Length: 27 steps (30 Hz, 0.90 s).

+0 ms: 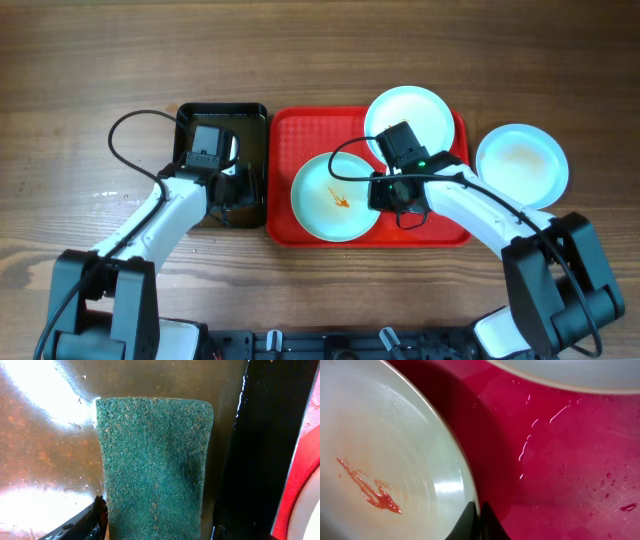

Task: Clean dirty plates on tray and stack at the side
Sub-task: 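Pull the left plate toward the tray center and grip its rim with the right gripper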

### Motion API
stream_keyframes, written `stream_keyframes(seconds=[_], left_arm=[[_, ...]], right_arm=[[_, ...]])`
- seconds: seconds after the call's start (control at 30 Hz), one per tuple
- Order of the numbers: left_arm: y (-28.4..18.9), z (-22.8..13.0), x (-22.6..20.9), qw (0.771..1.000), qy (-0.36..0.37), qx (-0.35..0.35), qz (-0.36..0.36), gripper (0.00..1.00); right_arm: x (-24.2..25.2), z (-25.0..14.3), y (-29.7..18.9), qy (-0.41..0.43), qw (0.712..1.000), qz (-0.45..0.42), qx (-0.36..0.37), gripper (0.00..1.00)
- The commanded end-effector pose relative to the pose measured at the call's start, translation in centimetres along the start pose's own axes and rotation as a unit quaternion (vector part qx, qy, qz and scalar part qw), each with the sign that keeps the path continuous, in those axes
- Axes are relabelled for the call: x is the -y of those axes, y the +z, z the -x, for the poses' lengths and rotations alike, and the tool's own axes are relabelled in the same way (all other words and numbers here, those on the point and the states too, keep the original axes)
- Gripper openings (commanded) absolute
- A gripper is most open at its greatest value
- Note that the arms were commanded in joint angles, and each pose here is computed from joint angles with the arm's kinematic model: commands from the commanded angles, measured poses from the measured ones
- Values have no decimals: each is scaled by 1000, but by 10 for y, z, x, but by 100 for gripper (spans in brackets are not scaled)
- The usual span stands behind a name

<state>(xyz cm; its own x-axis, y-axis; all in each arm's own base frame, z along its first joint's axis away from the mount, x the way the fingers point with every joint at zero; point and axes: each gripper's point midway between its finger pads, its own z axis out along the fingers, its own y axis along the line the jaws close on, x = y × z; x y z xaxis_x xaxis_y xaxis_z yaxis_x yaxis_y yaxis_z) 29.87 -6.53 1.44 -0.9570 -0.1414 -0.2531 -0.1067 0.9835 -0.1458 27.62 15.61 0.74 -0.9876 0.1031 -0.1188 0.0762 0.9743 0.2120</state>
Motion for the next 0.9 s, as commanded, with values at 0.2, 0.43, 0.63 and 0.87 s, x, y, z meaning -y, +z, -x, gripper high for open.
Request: stream_keyframes(seconds=[0.2, 0.43, 0.63, 0.87], left_arm=[[1, 26, 8, 998, 2, 52, -22, 63], [18, 15, 4, 1000, 0, 22, -12, 42], [19, 15, 3, 1000, 0, 22, -10, 4], [-2, 32, 10, 998, 2, 63, -23, 4]], right_arm=[[1, 9, -3, -31, 999, -9, 25, 4], [0, 8, -3, -32, 999, -3, 23, 5], [-2, 7, -3, -32, 999, 3, 20, 5], [-3, 8, -3, -32, 999, 4, 22, 6]])
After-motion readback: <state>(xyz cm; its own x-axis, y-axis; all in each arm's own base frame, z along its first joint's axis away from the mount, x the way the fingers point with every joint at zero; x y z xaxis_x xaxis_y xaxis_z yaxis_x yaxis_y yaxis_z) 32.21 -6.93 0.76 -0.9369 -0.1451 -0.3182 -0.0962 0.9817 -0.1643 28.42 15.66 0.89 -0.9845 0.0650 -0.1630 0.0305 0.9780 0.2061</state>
